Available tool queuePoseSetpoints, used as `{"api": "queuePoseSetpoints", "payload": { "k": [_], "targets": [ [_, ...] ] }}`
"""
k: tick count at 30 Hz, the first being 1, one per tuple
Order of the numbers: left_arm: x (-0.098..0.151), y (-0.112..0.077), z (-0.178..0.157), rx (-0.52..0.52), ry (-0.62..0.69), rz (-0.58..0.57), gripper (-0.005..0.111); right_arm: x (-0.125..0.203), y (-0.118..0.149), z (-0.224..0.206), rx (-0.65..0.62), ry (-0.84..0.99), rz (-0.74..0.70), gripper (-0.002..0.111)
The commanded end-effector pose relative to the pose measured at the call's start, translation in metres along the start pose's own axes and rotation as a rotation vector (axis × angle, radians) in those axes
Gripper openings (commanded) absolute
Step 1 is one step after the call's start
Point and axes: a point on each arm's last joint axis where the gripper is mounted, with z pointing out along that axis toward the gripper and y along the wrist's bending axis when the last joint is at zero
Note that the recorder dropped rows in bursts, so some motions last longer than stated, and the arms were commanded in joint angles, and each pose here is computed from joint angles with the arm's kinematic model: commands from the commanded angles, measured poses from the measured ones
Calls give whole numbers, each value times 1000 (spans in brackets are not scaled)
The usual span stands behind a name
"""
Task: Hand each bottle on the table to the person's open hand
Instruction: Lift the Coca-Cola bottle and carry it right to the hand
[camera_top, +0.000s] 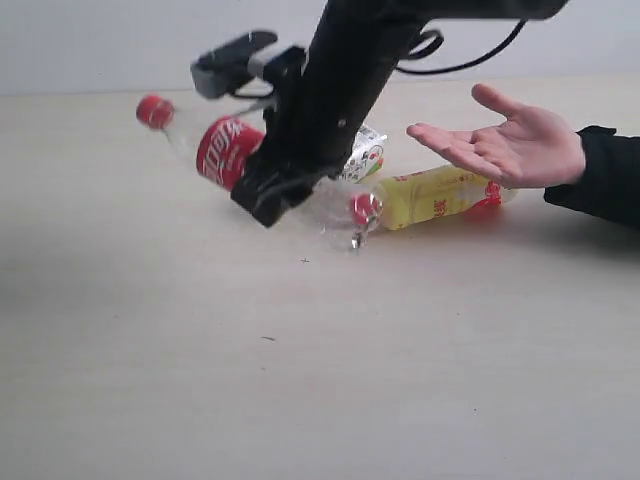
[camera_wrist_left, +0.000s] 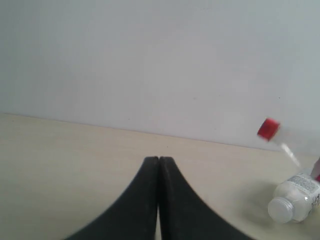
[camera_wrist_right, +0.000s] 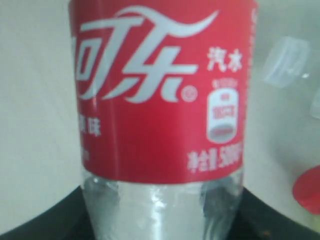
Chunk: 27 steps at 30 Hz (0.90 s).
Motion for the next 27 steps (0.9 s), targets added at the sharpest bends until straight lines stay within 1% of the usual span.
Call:
{"api": "queuePoseSetpoints", "payload": {
  "k": [1,5,7,10,12,15,18,24,27],
  "targets": [
    [-1,0,0,0,-14,-7,3,2,12,-77,119,-141,88,0],
    [-1,0,0,0,-14,-7,3,14,4,-129,332,-223,137,0],
    [-1,0,0,0,-14,-7,3,23,-10,-151,431,-261,201,0],
    [-1,0,0,0,-14,-7,3,41,-42,-168,507,-258,329,0],
    [-1,0,0,0,-14,-7,3,55,-67,-168,494,-211,437,0],
    [-1,0,0,0,-14,-7,3,74,-102,-151,414,-100,552,0],
    [-1,0,0,0,-14,-7,3,84,-128,-129,383,-29,622,0],
    [-1,0,0,0,-14,-7,3,85,-158,-74,358,51,647,0],
    [-1,0,0,0,-14,-7,3,89,-167,-52,348,99,660,0]
  ]
}}
